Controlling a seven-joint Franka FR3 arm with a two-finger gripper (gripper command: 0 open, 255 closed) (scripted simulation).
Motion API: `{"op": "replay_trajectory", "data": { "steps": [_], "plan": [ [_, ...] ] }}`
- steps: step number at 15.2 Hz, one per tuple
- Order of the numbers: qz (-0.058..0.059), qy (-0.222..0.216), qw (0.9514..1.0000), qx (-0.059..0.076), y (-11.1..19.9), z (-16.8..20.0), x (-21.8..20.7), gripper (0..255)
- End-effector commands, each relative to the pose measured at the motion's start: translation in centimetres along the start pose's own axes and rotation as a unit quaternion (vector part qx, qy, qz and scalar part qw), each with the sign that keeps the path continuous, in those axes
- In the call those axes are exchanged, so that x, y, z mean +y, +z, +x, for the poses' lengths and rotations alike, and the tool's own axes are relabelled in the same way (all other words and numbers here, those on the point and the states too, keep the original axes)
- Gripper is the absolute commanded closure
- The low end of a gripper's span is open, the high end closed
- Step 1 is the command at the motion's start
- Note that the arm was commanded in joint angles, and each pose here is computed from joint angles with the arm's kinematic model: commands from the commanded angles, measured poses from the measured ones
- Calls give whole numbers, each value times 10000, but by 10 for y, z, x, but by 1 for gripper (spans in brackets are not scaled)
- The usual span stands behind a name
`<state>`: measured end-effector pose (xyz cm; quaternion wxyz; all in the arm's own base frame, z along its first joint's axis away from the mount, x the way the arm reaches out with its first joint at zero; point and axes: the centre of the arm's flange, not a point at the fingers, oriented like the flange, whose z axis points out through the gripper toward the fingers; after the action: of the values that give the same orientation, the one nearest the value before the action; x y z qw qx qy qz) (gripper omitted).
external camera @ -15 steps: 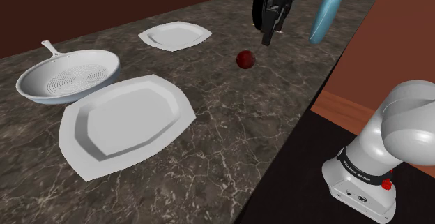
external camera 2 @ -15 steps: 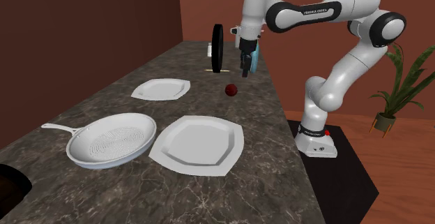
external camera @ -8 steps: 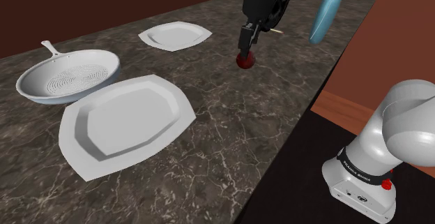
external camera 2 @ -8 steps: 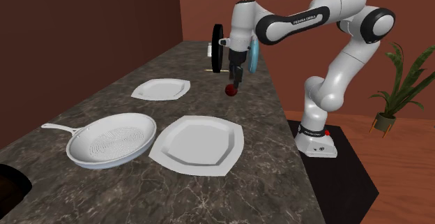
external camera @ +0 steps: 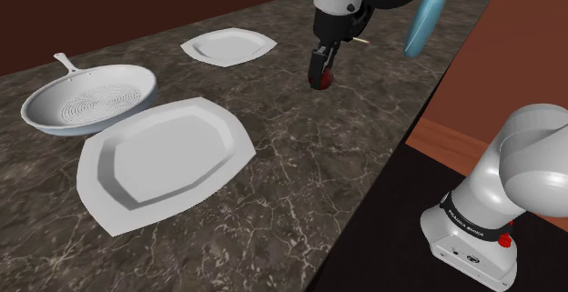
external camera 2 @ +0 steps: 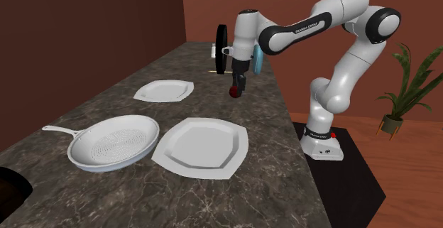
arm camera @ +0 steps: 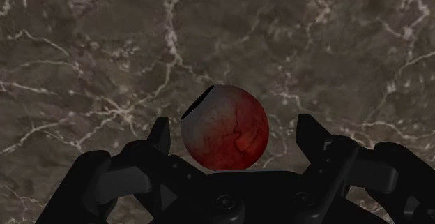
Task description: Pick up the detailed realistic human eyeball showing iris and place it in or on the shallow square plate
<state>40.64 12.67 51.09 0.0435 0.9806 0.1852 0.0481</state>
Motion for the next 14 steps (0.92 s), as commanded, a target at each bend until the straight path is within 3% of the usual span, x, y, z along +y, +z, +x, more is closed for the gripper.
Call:
{"op": "replay_trajectory", "data": {
  "steps": [1,5,6,14],
  "plan": [
    [0,0,10000,2,1,0,0,0],
    [0,0,10000,1,1,0,0,0],
    [0,0,10000,1,1,0,0,255],
    [0,0,10000,1,1,0,0,255]
  ]
}}
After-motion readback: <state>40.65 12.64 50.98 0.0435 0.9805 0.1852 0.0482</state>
